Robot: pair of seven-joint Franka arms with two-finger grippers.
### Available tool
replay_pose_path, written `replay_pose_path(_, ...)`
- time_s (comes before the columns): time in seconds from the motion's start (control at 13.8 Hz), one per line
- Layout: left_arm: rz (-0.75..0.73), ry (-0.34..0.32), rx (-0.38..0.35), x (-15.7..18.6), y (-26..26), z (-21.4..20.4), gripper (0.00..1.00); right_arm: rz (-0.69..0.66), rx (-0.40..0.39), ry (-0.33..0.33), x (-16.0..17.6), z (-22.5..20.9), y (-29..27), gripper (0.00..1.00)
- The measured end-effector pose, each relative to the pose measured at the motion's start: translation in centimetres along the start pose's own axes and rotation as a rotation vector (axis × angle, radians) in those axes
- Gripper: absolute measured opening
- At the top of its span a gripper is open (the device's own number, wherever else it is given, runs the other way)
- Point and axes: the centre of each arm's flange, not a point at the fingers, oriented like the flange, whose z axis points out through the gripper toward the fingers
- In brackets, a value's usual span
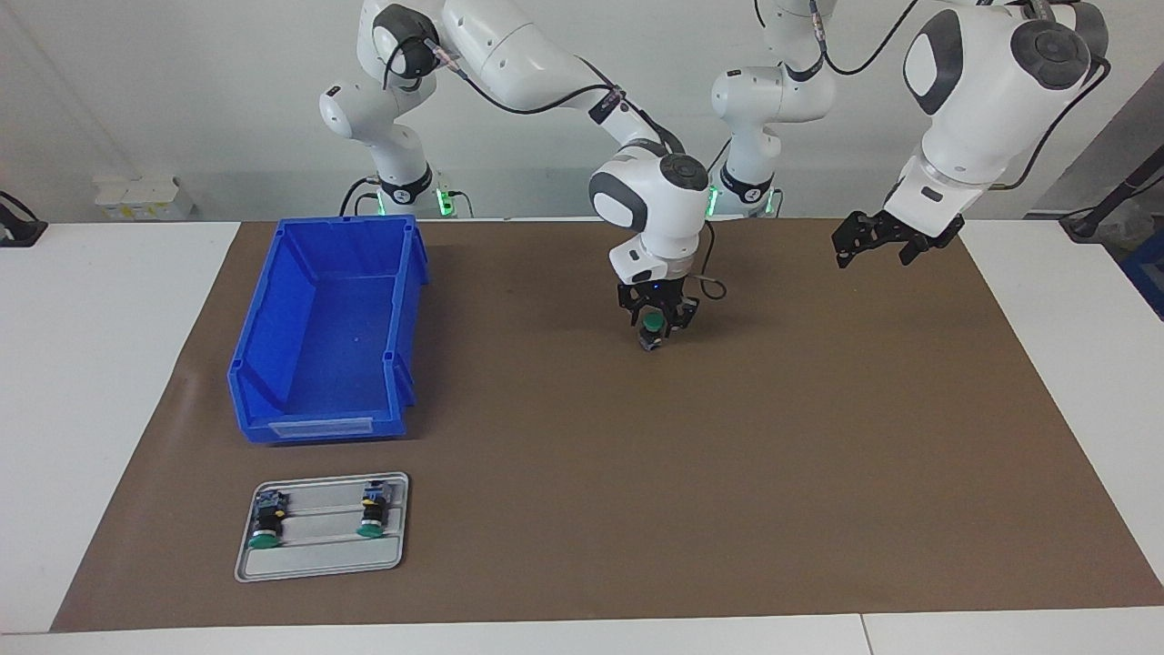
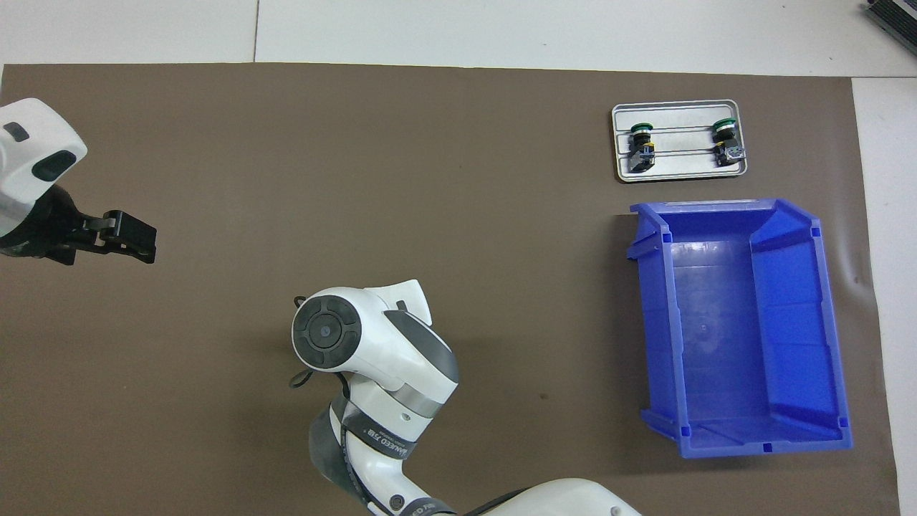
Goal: Place and press button with both arms
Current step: 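Grasp the green part with the right gripper and lift it, then carry the green part with the right gripper over the blue bin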
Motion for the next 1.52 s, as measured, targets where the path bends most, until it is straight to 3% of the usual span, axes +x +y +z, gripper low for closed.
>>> replay_pose_path(0.22, 0.0, 0.0, 0.0, 0.0, 0.0, 0.0, 1.0, 0.0, 0.001, 0.005, 0.1, 0.0, 0.0, 0.63)
replay_pose_path(0.44, 0.0, 0.0, 0.0, 0.0, 0.0, 0.0, 1.0, -0.002, 0.003, 0.006, 0.1, 0.0, 0.0, 0.38)
replay_pose_path(0.87, 0.0, 0.0, 0.0, 0.0, 0.0, 0.0, 1.0, 0.009, 0.015, 0.011, 0.8, -0.8, 0.1, 0.34)
replay_pose_path(1.23, 0.0, 0.0, 0.0, 0.0, 0.0, 0.0, 1.0, 0.091, 0.057, 0.038, 8.7, -6.9, 4.3, 0.34)
replay_pose_path(1.52, 0.0, 0.0, 0.0, 0.0, 0.0, 0.0, 1.0, 0.028, 0.0, 0.034, 15.4, -11.1, 12.2, 0.34)
